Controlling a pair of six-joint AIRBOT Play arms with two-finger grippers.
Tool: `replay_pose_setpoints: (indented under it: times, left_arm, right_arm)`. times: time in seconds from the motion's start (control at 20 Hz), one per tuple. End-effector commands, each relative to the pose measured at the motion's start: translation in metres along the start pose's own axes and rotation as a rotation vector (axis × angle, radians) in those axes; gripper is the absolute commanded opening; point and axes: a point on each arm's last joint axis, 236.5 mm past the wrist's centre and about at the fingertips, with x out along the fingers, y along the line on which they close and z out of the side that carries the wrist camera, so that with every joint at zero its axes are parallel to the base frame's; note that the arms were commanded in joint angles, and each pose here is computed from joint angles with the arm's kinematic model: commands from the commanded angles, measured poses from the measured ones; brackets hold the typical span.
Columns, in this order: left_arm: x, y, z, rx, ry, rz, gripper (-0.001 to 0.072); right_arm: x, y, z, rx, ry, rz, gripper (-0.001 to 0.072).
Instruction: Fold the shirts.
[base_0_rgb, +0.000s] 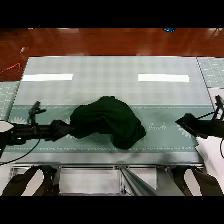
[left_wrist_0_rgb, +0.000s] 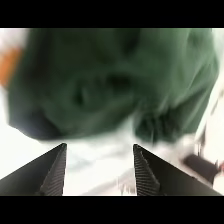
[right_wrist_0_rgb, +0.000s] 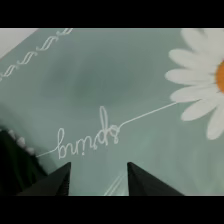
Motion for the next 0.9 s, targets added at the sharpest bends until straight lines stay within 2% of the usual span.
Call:
replay_pose_setpoints:
  times: [0.0,0.25,0.6,0.85]
  left_arm:
    - [0.033,-0.004,-0.042,0.019,0.147,-0.008,0.0508]
    - [0.074,0.003,-0.039,-0.023,0.122,0.076,0.0508]
    - [0.095,-0.011,0.041,0.002,-0.21,0.099,0.0508]
    - [0.098,-0.017,0.063,0.004,-0.249,0.109,0.0507]
  right_arm:
    - [0.017,0.023,-0.026,-0.042,0.065,0.11,0.0409]
    - [0.024,0.04,-0.031,-0.083,0.062,0.115,0.0409]
    - [0.034,0.055,-0.07,-0.18,0.155,0.072,0.0409]
    - [0.044,0.073,-0.092,-0.218,0.186,0.07,0.0409]
